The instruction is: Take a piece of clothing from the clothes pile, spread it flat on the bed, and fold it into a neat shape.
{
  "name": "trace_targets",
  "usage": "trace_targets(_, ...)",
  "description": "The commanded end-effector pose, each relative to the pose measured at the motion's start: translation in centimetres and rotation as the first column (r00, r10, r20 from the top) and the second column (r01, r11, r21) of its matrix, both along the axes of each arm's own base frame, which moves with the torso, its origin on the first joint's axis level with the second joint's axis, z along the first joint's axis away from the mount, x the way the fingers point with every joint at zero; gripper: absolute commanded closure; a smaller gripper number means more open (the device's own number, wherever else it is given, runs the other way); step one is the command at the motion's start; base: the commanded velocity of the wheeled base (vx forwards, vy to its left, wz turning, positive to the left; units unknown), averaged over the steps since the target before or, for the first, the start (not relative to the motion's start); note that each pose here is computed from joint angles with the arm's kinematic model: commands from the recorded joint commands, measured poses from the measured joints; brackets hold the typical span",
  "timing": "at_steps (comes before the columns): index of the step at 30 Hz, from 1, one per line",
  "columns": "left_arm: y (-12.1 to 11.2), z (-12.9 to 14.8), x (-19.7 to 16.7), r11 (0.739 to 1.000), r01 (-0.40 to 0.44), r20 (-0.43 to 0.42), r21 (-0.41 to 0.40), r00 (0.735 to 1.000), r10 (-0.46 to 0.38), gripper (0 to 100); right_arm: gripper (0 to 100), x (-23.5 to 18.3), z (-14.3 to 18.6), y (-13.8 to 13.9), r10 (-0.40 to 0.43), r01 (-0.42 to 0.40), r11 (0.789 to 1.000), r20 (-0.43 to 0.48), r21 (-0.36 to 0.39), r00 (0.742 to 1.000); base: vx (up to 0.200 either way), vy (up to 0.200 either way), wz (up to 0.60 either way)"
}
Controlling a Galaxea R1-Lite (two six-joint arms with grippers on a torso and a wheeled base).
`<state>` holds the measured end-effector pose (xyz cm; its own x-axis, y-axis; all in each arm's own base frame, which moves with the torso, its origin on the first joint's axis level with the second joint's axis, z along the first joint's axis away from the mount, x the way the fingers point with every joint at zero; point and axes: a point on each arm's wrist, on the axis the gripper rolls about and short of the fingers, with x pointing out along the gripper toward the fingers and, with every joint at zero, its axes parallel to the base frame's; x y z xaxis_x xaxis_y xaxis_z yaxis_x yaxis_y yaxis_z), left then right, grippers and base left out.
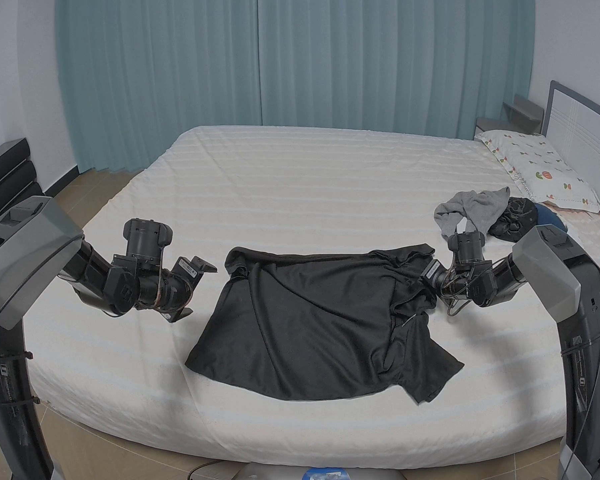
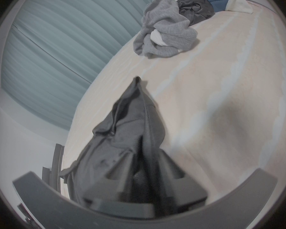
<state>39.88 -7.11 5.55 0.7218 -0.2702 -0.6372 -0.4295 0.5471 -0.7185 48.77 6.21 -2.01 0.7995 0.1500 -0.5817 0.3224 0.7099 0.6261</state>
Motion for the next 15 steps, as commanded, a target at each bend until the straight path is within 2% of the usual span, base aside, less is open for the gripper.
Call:
trace_targets(1, -0.1, -1.1, -1.2, 1.000, 0.006, -0.015, -0.002, 1.000, -0.006, 0, 100, 1.5, 0.5, -1.3, -0.045, 0.044, 0.999, 0.050, 0.014, 0.998, 0.000, 0.000, 0.00)
trace_targets(7, -0.1, -1.9, -1.9, 1.000, 0.008, -0.006, -0.003, 1.000, -0.008, 0, 100, 3.7, 3.3, -1.8, -0.064, 0.058, 0.998, 0.186, 0.035, 0.981, 0.000, 0.000, 0.00)
trace_targets(8, -0.1, -1.9, -1.9, 1.000, 0.008, -0.006, -0.003, 1.000, -0.008, 0, 100, 3.7, 3.3, -1.8, -0.064, 0.058, 0.998, 0.186, 0.035, 0.981, 0.000, 0.000, 0.00)
trace_targets(9, -0.2, -2.1, -2.1, 1.000, 0.012, -0.012, -0.002, 1.000, -0.013, 0, 100, 4.5, 4.5, -1.8, -0.068, 0.060, 0.997, 0.235, 0.039, 0.970, 0.000, 0.000, 0.00)
trace_targets(11, -0.2, -2.2, -2.1, 1.000, 0.013, -0.014, -0.001, 1.000, -0.013, 0, 100, 5.2, 5.3, -1.8, -0.075, 0.067, 0.997, 0.277, 0.040, 0.958, 0.000, 0.000, 0.00)
trace_targets(15, -0.2, -2.4, -2.3, 1.000, 0.018, -0.021, 0.002, 1.000, -0.018, 0, 100, 6.0, 5.1, -1.5, -0.075, 0.068, 0.997, 0.305, 0.036, 0.950, 0.000, 0.000, 0.00)
